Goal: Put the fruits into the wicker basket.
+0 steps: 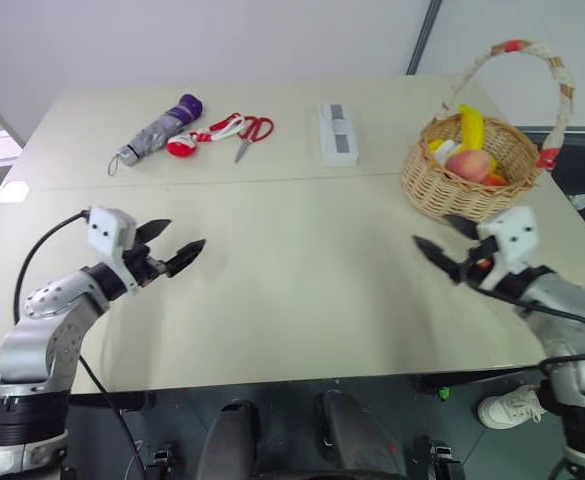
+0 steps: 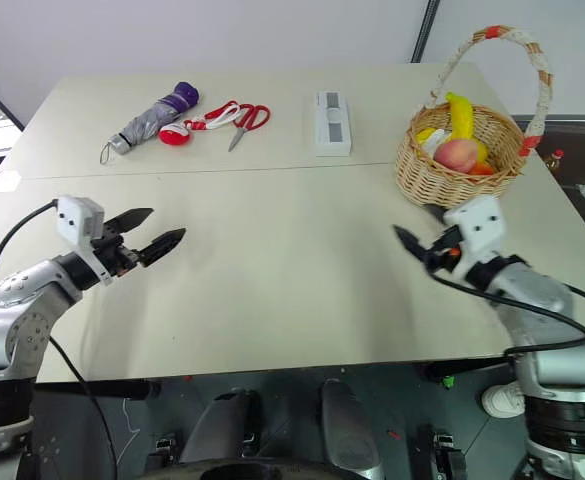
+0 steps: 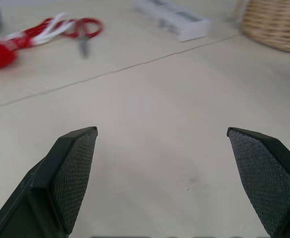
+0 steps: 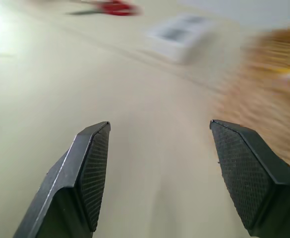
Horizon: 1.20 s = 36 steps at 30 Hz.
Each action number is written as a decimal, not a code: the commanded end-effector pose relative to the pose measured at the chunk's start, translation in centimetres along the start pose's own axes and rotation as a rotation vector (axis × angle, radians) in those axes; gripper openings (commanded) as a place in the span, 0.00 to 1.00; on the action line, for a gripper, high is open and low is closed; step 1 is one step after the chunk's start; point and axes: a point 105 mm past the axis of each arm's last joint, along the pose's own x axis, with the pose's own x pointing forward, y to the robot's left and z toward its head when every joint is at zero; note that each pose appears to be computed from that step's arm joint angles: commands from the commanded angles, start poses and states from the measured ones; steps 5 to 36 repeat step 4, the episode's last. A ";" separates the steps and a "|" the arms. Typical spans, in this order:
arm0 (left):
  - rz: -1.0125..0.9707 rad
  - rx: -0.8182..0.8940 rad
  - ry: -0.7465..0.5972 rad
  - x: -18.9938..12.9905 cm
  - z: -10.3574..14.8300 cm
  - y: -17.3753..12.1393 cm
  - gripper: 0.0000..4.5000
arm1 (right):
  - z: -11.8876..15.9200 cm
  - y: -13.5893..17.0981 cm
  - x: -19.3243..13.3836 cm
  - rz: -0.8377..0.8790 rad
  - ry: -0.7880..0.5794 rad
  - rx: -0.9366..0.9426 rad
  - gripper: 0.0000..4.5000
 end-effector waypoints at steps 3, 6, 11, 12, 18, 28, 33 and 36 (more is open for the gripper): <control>0.039 0.048 -0.022 -1.1 0.6 0.0 1.00 | 0.6 -0.2 1.5 0.033 -0.039 -0.021 0.74; 0.040 0.047 -0.025 -1.2 0.6 -0.1 1.00 | 0.5 -0.2 1.7 0.039 -0.041 -0.020 0.74; 0.040 0.047 -0.025 -1.2 0.6 -0.1 1.00 | 0.5 -0.2 1.7 0.039 -0.041 -0.020 0.74; 0.040 0.047 -0.025 -1.2 0.6 -0.1 1.00 | 0.5 -0.2 1.7 0.039 -0.041 -0.020 0.74; 0.040 0.047 -0.025 -1.2 0.6 -0.1 1.00 | 0.5 -0.2 1.7 0.039 -0.041 -0.020 0.74; 0.040 0.047 -0.025 -1.2 0.6 -0.1 1.00 | 0.5 -0.2 1.7 0.039 -0.041 -0.020 0.74; 0.040 0.047 -0.025 -1.2 0.6 -0.1 1.00 | 0.5 -0.2 1.7 0.039 -0.041 -0.020 0.74; 0.040 0.047 -0.025 -1.2 0.6 -0.1 1.00 | 0.5 -0.2 1.7 0.039 -0.041 -0.020 0.74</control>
